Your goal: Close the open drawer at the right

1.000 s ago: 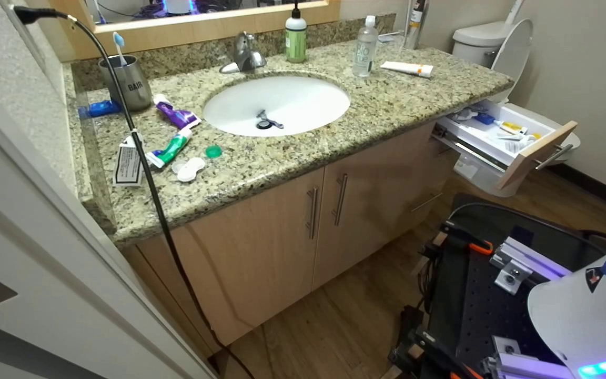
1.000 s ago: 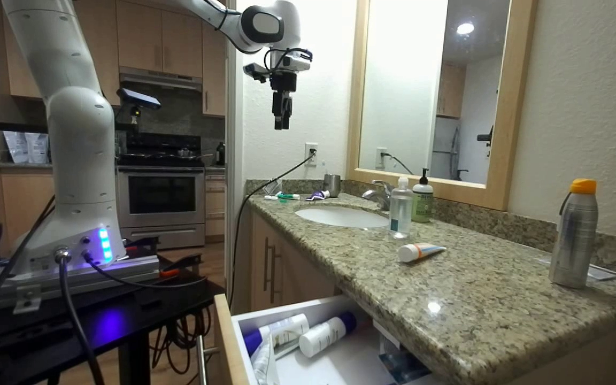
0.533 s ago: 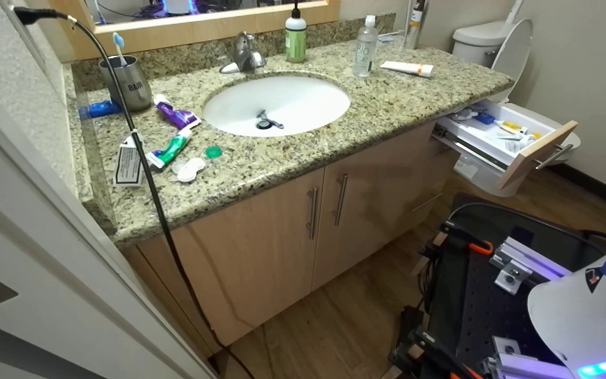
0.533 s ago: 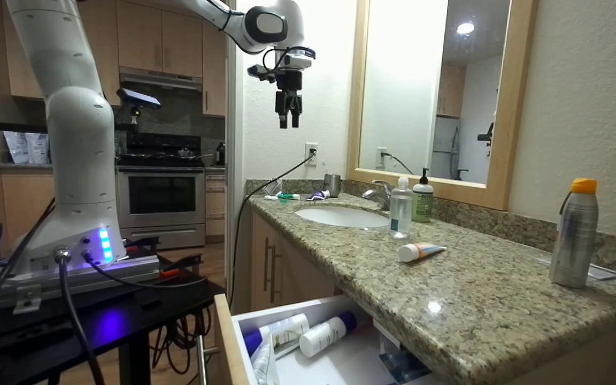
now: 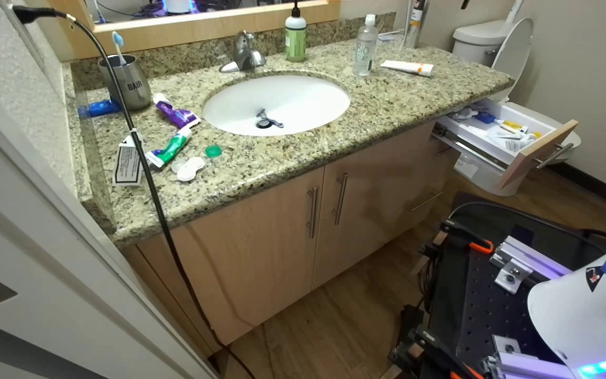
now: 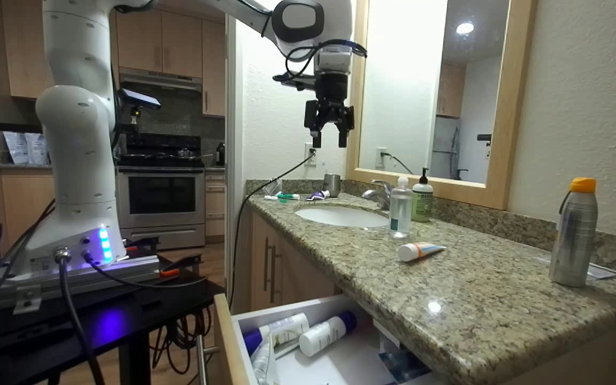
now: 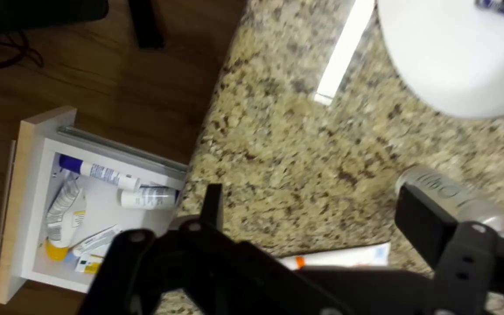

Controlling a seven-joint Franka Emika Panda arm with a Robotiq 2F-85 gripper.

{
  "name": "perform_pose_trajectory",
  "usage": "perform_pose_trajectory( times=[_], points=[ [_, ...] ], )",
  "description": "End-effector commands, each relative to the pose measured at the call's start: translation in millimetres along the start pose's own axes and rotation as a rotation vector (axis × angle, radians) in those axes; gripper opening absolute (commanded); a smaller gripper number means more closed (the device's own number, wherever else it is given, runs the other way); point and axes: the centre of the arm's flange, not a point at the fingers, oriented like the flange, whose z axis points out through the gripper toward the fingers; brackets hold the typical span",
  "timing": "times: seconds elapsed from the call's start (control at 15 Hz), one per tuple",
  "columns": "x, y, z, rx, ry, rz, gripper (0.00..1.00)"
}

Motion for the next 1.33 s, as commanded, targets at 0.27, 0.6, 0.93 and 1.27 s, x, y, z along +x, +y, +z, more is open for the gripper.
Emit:
perform_pose_trajectory(
  times=[0.27, 0.6, 0.93, 1.27],
  points=[
    [107, 65, 133, -0.166, 0.078, 0.356, 1.0],
    [95, 64, 137, -0.136, 0.041, 0.361, 1.0],
    [117, 80, 148, -0.145, 0.04, 0.432, 1.0],
    [169, 177, 188, -0.181, 0.0, 0.6, 1.0]
  ],
)
